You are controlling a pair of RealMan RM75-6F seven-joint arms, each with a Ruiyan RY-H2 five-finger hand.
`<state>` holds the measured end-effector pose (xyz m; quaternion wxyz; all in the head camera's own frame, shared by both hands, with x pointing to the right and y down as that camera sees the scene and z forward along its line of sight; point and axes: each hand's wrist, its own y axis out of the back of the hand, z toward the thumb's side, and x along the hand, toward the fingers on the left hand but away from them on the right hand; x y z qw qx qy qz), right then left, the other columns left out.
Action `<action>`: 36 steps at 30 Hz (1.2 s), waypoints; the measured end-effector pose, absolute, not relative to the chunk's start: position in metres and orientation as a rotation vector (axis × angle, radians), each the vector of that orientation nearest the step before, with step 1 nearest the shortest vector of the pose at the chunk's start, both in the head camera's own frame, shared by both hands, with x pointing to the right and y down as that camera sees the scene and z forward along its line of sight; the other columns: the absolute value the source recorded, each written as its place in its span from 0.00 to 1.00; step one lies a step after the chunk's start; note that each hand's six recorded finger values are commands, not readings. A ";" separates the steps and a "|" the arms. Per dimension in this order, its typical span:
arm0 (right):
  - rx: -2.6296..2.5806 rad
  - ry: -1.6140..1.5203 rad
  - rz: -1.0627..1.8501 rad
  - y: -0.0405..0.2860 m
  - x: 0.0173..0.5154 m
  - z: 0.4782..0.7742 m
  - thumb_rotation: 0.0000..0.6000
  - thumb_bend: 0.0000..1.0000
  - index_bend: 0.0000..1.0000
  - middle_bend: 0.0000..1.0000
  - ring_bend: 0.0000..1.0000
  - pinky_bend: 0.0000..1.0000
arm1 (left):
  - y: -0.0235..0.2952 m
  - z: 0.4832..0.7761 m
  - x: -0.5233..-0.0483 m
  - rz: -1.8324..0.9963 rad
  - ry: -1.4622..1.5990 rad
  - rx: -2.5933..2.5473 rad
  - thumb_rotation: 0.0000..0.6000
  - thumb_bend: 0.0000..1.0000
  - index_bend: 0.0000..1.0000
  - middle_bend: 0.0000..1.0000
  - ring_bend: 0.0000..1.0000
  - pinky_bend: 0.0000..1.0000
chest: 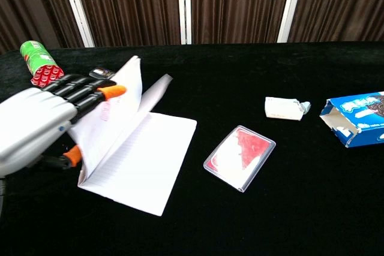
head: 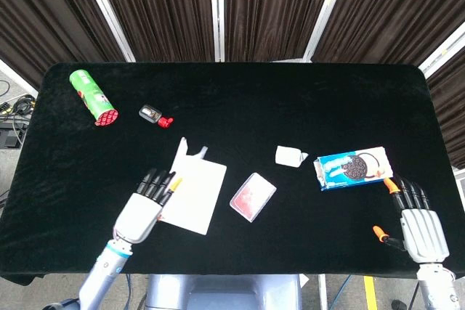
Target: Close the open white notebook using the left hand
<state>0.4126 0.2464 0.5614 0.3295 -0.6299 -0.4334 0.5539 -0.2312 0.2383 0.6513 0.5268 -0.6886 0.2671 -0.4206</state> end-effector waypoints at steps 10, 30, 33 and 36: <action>-1.642 -1.134 1.460 0.248 0.416 0.560 1.00 0.09 0.00 0.00 0.00 0.00 | 0.241 0.646 -0.223 -0.976 0.659 -1.650 1.00 0.44 0.00 0.00 0.00 0.00; -1.631 -1.118 1.457 0.247 0.413 0.562 1.00 0.09 0.00 0.00 0.00 0.00 | 0.234 0.624 -0.337 -1.222 0.781 -1.535 1.00 0.17 0.00 0.00 0.00 0.00; -1.628 -1.118 1.446 0.247 0.411 0.560 1.00 0.09 0.00 0.00 0.00 0.00 | 0.236 0.615 -0.364 -1.286 0.842 -1.514 1.00 0.13 0.00 0.00 0.00 0.00; -1.630 -1.119 1.430 0.246 0.409 0.558 1.00 0.09 0.00 0.00 0.00 0.00 | 0.244 0.606 -0.392 -1.367 0.895 -1.494 1.00 0.12 0.00 0.00 0.00 0.00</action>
